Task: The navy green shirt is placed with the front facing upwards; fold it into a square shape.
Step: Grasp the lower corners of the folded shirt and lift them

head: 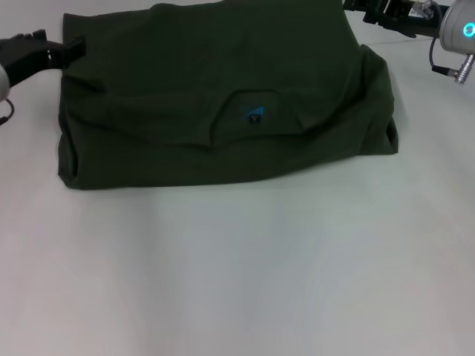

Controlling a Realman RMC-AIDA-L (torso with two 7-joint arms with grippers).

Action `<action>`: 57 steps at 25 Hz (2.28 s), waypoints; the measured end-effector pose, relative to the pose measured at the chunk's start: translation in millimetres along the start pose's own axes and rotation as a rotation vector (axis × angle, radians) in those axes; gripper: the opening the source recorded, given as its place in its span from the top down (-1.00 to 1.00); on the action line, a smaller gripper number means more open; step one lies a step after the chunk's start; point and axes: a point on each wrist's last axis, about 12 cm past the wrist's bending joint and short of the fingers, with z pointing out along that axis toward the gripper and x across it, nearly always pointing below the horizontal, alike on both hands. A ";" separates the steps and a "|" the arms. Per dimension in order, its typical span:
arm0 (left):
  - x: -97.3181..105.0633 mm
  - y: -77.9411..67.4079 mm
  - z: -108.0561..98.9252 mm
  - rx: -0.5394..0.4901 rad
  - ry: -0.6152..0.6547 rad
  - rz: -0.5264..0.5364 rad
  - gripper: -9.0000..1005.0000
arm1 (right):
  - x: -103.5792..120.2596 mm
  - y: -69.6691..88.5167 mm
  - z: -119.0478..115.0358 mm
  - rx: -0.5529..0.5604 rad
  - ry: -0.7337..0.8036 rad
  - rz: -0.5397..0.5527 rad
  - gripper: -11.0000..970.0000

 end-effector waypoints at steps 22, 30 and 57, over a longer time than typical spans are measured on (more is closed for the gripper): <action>31.9 27.4 -99.7 0.213 -0.132 -0.130 -0.81 | 34.6 -20.5 -55.5 -0.222 0.025 -0.093 -0.20; 54.4 22.2 -117.5 0.287 -0.091 -0.171 -0.81 | 48.3 -51.7 -95.7 -0.186 0.061 -0.087 -0.20; 83.7 8.6 -116.1 0.364 0.031 -0.198 -0.81 | 54.0 -72.2 -90.6 0.021 0.277 -0.213 -0.13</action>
